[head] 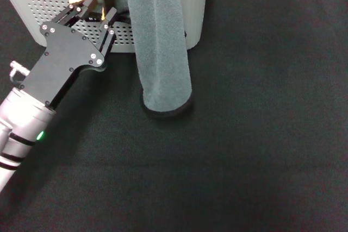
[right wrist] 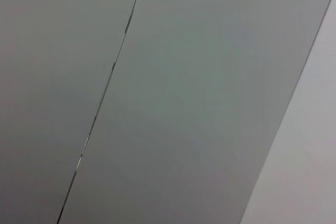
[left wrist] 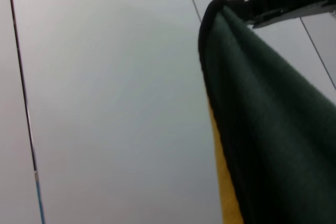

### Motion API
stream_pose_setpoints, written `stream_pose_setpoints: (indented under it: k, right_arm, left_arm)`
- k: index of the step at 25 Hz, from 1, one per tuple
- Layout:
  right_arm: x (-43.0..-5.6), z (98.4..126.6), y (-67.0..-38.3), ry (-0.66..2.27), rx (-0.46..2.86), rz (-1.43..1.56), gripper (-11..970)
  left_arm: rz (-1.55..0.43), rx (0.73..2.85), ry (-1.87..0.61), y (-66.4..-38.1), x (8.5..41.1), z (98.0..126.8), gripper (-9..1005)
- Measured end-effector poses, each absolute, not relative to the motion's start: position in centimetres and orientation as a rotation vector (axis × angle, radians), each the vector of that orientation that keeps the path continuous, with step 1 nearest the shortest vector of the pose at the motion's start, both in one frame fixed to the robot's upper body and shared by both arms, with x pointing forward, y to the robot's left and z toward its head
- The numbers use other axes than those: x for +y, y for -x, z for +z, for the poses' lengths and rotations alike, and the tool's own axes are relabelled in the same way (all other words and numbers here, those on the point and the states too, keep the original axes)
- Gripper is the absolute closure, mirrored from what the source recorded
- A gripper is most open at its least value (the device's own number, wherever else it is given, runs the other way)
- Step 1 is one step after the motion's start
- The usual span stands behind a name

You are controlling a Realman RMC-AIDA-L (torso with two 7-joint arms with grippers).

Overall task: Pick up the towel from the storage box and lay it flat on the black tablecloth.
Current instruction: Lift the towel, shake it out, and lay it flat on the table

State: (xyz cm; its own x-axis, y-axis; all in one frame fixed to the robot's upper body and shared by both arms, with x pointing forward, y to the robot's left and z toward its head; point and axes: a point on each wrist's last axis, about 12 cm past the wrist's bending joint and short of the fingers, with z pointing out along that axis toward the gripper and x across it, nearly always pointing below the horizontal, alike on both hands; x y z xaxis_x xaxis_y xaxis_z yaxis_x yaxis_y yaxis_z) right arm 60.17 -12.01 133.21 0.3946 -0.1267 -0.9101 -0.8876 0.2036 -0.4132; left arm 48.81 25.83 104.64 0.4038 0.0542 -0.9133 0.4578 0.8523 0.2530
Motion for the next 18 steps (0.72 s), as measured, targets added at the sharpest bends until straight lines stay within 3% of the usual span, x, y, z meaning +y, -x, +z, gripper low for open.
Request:
stream_pose_setpoints:
  k: [18]
  right_arm:
    - [-13.3, 133.1, -59.1, 1.27, 1.038, 0.682, 943]
  left_arm:
    - [-0.321, 1.114, -0.516, -48.0, 25.7, 104.7, 642]
